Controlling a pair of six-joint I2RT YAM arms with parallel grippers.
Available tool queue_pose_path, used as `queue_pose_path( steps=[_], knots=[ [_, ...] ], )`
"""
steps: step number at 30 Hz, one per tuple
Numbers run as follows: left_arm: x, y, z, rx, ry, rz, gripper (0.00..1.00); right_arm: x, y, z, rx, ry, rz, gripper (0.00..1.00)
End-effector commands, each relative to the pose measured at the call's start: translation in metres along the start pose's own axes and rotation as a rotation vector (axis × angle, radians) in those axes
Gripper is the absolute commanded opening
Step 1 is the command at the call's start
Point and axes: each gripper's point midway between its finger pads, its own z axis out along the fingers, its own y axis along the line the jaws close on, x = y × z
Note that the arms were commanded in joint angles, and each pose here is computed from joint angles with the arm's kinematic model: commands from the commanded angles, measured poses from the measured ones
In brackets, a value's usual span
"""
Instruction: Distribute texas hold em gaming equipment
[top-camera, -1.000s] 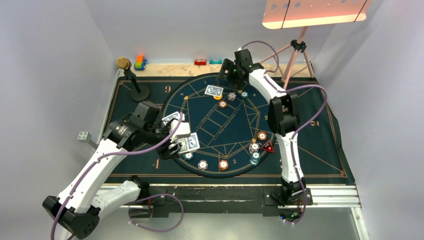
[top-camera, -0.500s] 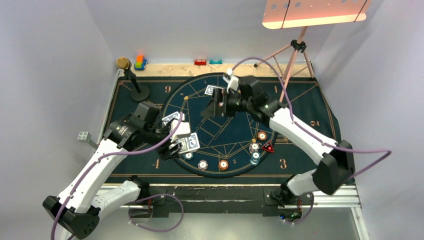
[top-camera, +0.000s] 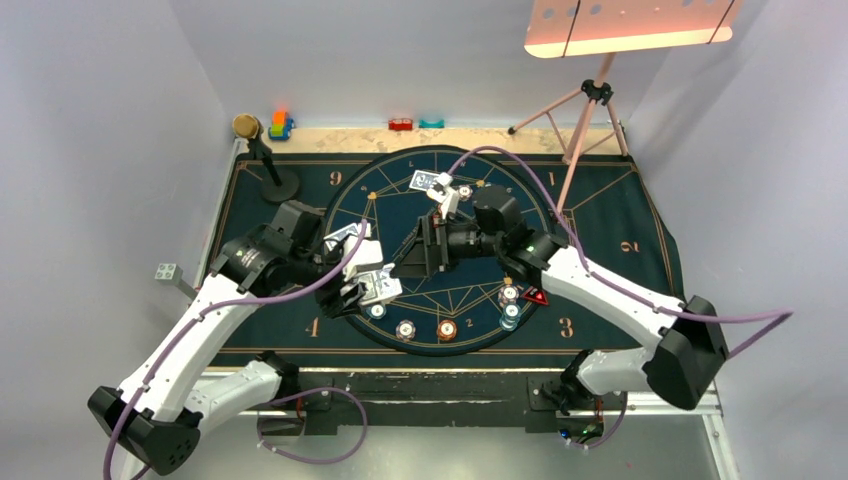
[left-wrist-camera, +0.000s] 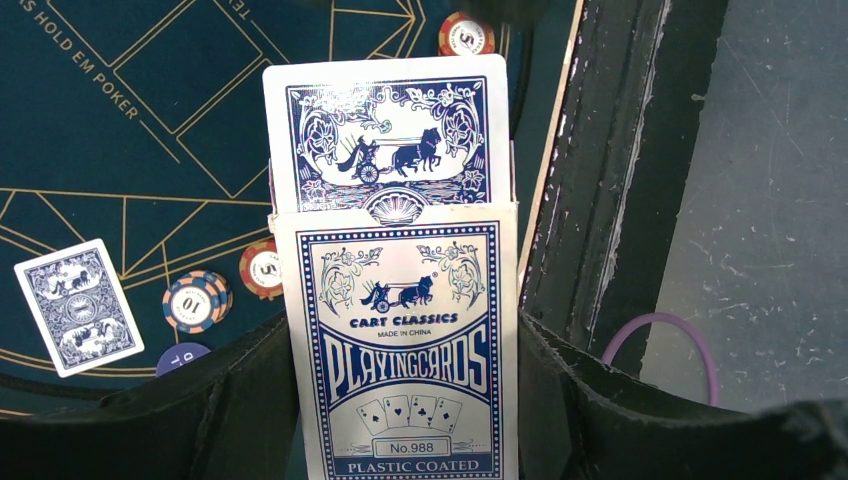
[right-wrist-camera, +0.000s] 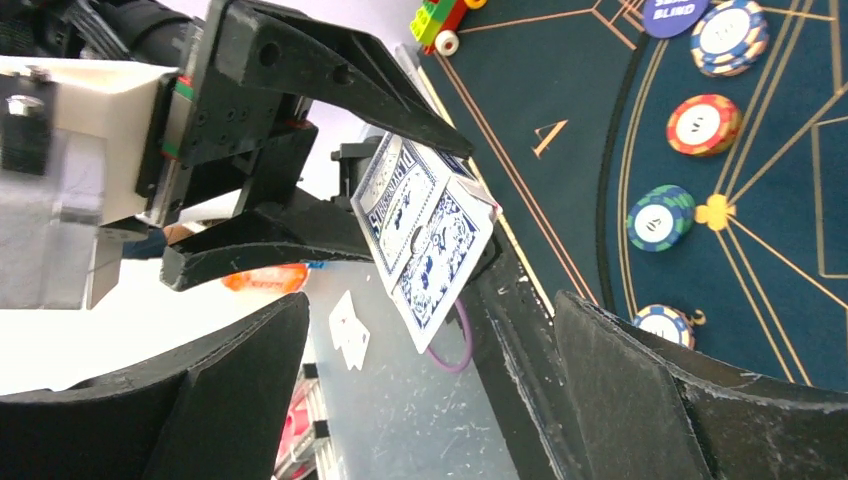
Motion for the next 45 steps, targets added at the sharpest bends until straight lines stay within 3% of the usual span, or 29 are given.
queue_pose_path(
  steps=[1,12,20,27,45],
  knots=[
    [-0.025,0.002,-0.007,-0.006,-0.076,0.023,0.0,-0.001,0.014,0.023,-0.08,0.025,-0.007,0.98],
    [-0.026,0.0,-0.008,0.001,-0.082,0.024,0.0,0.011,0.0,0.039,-0.065,0.044,0.039,0.82],
    [-0.027,0.0,-0.008,0.001,-0.086,0.024,0.0,0.015,-0.006,0.035,-0.042,0.04,0.062,0.61],
    [-0.028,-0.001,-0.01,0.002,-0.089,0.025,0.0,0.015,-0.017,0.028,-0.008,0.023,0.083,0.48],
    [-0.028,-0.001,-0.01,-0.001,-0.092,0.026,0.0,0.001,-0.031,-0.006,0.061,-0.043,0.085,0.31]
  ],
)
